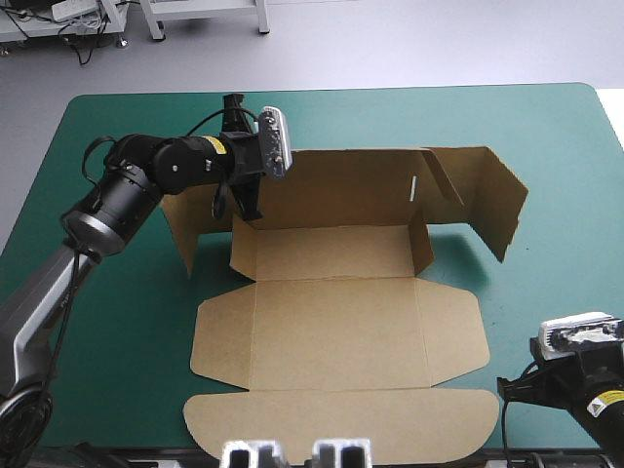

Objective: Fold the box

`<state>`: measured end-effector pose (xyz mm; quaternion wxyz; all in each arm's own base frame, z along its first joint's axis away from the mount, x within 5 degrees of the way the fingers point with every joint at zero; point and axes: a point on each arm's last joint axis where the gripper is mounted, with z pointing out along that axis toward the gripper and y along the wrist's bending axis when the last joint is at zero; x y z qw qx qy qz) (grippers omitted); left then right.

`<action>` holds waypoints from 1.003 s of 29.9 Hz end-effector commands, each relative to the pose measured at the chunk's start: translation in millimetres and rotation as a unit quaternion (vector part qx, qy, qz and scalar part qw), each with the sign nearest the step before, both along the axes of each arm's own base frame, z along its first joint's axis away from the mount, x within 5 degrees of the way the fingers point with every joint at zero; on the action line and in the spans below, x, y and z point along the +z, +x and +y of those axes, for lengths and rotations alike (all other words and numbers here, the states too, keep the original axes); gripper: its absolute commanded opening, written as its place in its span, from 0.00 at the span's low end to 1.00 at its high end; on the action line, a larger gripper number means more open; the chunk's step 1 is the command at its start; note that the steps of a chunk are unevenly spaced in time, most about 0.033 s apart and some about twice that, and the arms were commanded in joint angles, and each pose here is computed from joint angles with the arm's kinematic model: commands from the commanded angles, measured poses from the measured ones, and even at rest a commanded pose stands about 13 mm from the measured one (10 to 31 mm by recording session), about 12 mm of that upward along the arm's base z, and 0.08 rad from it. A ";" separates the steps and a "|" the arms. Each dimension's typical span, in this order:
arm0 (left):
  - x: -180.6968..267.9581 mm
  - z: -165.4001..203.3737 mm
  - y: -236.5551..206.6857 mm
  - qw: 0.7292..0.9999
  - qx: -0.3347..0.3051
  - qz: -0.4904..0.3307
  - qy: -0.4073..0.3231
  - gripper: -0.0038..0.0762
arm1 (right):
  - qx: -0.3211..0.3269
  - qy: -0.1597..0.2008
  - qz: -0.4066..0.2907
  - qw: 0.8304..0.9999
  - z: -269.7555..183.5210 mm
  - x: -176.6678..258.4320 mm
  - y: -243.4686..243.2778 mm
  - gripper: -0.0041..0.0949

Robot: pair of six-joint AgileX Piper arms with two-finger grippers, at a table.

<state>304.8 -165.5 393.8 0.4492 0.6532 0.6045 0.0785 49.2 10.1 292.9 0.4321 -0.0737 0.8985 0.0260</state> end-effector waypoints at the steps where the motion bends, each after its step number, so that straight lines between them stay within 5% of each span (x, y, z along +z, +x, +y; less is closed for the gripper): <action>1: 30.7 -16.2 -16.7 0.997 -0.004 -0.067 -0.037 0.04 | 0.003 -0.011 -0.058 0.998 -0.8 30.7 0.1 0.03; 13: -0.1 -57.2 -45.5 0.997 0.017 -0.071 0.022 0.04 | -0.007 0.003 -0.102 0.995 -0.8 100.8 12.9 0.03; 30: -9.6 -57.3 -52.8 1.000 0.025 0.001 0.019 0.04 | 0.009 0.021 -0.052 0.998 3.5 169.8 155.3 0.03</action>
